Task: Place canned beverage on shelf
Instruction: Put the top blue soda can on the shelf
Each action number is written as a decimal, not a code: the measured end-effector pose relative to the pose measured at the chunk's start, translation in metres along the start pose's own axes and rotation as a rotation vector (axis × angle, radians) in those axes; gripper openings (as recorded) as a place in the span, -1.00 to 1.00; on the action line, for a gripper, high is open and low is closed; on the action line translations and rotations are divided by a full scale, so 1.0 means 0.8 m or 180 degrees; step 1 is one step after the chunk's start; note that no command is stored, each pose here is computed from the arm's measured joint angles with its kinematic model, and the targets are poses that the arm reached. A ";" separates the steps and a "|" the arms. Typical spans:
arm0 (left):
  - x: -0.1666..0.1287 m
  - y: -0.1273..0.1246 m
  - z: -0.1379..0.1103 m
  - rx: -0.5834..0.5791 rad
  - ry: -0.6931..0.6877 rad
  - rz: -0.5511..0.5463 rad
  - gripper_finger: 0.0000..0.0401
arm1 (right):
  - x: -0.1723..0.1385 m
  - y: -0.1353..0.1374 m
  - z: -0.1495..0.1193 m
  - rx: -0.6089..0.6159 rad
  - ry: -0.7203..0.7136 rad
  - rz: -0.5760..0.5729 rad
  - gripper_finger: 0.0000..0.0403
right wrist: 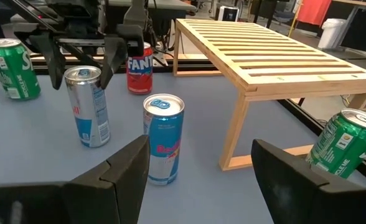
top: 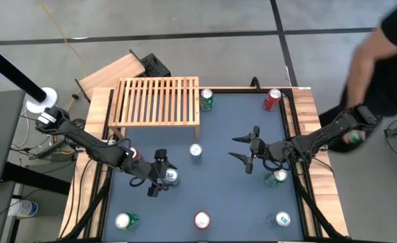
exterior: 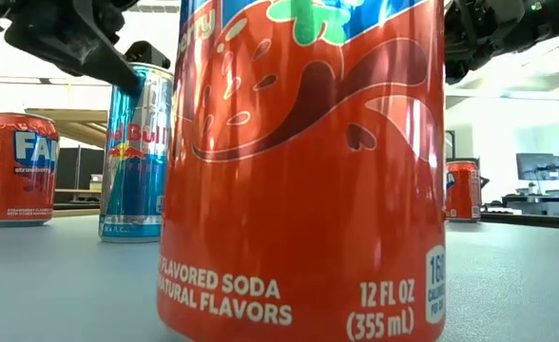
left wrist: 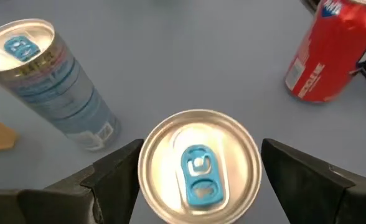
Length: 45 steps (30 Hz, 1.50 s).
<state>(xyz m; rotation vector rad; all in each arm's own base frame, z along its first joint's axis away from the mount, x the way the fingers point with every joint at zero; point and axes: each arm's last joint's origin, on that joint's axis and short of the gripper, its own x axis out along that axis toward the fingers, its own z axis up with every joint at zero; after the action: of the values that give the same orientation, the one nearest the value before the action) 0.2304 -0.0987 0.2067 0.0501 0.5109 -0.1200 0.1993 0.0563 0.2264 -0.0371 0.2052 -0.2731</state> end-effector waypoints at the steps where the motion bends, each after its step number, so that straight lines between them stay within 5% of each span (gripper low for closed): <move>1: 0.000 0.000 -0.001 -0.0005 -0.0013 0.0011 0.55 | 0.000 0.000 0.000 0.0000 -0.0001 0.0000 0.37; 26: -0.003 0.001 0.004 0.0081 -0.0052 0.0028 0.14 | 0.000 0.000 0.001 0.0020 -0.0019 0.0000 0.37; 35: -0.060 0.023 0.081 0.0212 -0.0429 0.0177 0.15 | 0.000 0.001 0.001 0.0022 -0.0017 0.0068 0.37; 45: -0.121 0.113 0.168 0.0478 -0.0578 0.0741 0.16 | 0.000 0.002 0.001 0.0018 -0.0010 0.0122 0.37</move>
<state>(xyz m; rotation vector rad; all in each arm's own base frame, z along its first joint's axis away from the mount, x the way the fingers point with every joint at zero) 0.2233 -0.0099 0.3729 0.2425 0.3111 0.0650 0.1995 0.0580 0.2268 -0.0280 0.2019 -0.2355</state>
